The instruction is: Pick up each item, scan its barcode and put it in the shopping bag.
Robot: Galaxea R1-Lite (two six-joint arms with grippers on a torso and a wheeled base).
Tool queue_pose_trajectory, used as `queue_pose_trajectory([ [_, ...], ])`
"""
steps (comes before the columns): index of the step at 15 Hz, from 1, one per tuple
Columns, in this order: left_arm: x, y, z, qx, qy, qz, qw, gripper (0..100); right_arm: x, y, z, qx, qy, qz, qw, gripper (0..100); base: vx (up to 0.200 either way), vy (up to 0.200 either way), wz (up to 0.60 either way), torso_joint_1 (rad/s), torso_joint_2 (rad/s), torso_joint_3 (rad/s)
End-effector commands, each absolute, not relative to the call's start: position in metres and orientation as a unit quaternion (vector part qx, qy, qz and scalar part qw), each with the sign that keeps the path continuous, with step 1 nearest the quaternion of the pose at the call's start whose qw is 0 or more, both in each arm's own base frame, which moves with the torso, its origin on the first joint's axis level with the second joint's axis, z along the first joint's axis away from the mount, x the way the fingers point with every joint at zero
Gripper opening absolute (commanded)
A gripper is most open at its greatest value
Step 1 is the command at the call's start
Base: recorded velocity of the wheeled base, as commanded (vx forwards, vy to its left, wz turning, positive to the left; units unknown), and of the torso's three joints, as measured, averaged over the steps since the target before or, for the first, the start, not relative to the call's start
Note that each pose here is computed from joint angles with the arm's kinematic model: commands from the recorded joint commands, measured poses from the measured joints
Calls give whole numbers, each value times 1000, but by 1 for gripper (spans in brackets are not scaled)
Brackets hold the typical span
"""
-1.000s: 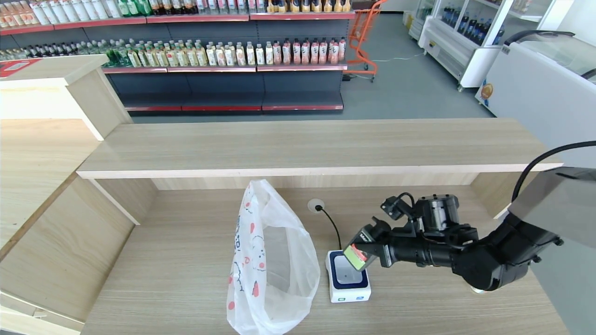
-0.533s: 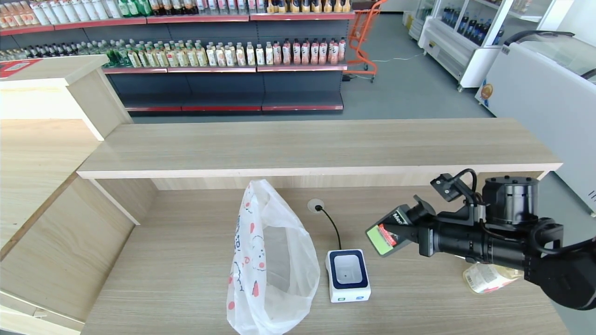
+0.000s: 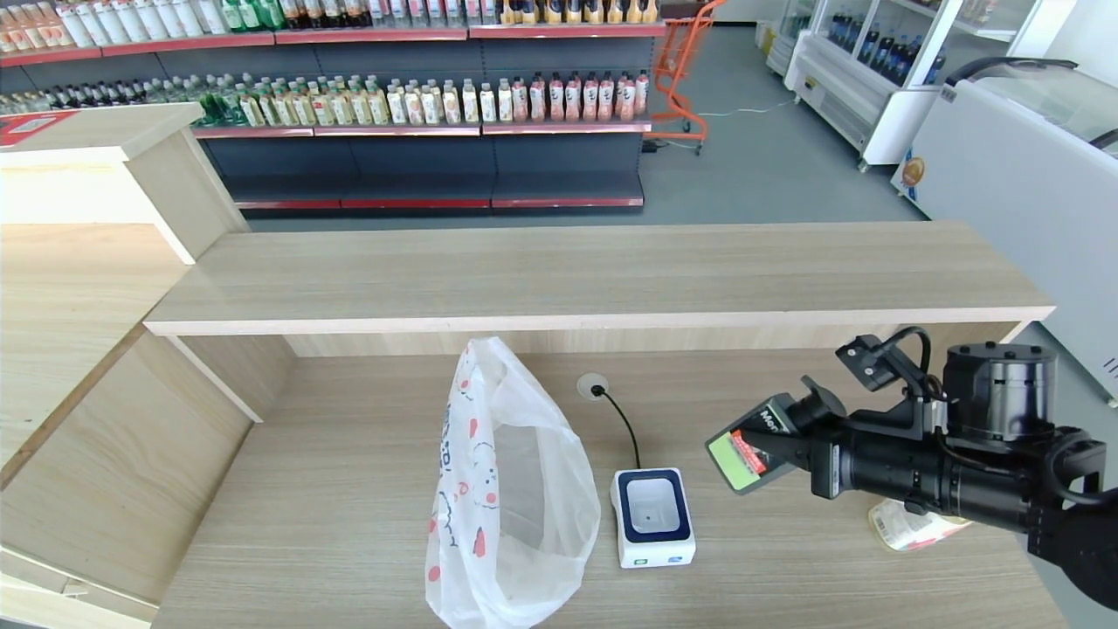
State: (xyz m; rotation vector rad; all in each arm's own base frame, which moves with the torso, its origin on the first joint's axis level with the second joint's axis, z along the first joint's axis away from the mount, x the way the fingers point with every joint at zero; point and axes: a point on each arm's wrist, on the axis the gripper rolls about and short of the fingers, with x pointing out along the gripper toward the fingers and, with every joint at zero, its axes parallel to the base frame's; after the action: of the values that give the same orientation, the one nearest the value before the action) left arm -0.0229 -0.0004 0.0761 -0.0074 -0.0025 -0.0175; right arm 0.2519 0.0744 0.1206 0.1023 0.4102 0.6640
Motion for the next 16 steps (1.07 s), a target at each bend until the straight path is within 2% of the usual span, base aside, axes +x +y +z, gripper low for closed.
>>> queue_pose_trajectory([
  [1, -23, 0, 76, -4, -2, -8, 1000, 100, 250, 75, 123, 49, 196, 327, 923, 0, -200, 0, 0, 2, 2, 2],
  [2, -23, 0, 76, -3, -2, -8, 1000, 100, 250, 76, 123, 49, 196, 329, 923, 0, -200, 0, 0, 7, 7, 2],
  [7, -23, 0, 76, -3, -2, -8, 1000, 100, 247, 76, 125, 50, 194, 331, 922, 0, 0, 0, 0, 0, 0, 0],
  [13, -23, 0, 76, -4, -2, -8, 1000, 100, 245, 79, 125, 50, 195, 338, 919, 0, 0, 200, 0, 6, -1, 6],
  [16, -23, 0, 76, -4, -2, -8, 1000, 100, 245, 86, 117, 45, 208, 346, 914, 0, 0, 0, 0, 0, 0, 0],
])
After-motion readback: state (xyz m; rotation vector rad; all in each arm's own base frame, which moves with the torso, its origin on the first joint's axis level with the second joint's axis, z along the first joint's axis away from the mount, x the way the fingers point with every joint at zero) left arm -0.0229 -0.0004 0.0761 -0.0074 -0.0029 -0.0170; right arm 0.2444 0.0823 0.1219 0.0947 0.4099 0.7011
